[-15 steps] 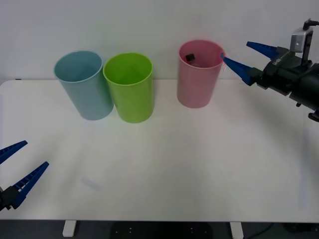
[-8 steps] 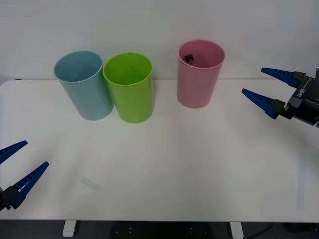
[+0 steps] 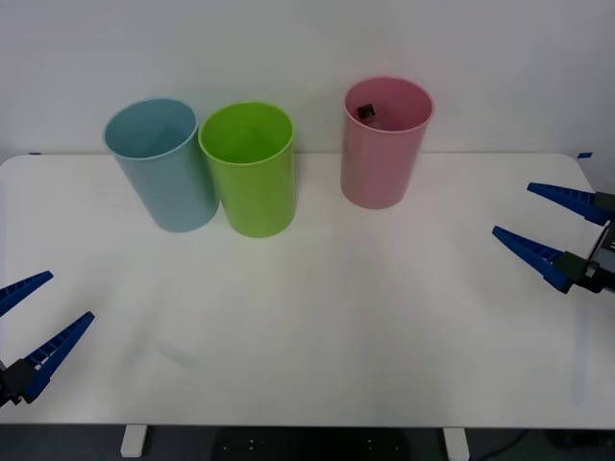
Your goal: Grasp the object on the table and drop it into the matching bin: aluminum can to the light blue bin, PET bottle to the pink bin.
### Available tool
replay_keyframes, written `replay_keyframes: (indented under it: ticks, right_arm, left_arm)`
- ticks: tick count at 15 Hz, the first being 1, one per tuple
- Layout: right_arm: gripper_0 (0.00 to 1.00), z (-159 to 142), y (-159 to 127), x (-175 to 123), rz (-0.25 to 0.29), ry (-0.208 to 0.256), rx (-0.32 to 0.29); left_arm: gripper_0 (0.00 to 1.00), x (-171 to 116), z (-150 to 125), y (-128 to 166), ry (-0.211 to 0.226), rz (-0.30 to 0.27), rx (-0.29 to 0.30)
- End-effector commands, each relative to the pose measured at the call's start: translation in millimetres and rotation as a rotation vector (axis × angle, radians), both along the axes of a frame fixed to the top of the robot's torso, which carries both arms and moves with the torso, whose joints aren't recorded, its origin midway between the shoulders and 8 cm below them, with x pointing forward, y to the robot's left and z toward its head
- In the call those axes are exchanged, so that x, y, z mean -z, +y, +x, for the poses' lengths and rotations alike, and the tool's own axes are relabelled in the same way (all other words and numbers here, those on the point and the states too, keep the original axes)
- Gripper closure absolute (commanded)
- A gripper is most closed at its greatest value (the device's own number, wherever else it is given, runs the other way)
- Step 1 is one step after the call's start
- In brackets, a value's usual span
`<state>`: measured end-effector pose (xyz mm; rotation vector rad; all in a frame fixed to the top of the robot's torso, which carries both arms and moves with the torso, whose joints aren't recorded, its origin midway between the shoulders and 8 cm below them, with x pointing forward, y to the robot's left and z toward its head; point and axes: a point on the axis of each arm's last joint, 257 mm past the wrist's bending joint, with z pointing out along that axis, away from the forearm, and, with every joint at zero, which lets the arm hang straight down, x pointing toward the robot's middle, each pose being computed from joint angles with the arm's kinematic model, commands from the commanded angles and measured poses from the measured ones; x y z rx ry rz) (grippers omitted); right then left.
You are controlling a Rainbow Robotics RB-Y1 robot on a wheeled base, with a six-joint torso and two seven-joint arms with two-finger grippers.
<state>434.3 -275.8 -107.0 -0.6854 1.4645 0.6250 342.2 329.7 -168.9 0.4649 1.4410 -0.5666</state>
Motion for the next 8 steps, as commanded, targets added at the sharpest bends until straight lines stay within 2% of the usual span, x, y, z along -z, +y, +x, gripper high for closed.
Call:
replay_keyframes:
  ticks: [1, 6, 8]
  right_arm:
    - [0.0, -14, -3, 13, -0.013, -0.002, 0.022]
    - [0.0, -35, 0, 34, -0.006, 0.014, 0.035]
    - [0.0, -44, 1, 41, -0.005, 0.032, 0.024]
  left_arm:
    - [0.0, 0, 0, 0, 0.0, 0.0, 0.0]
    - [0.0, 0, 0, 0, 0.0, 0.0, 0.0]
    - [0.0, 0, 0, 0, 0.0, 0.0, 0.0]
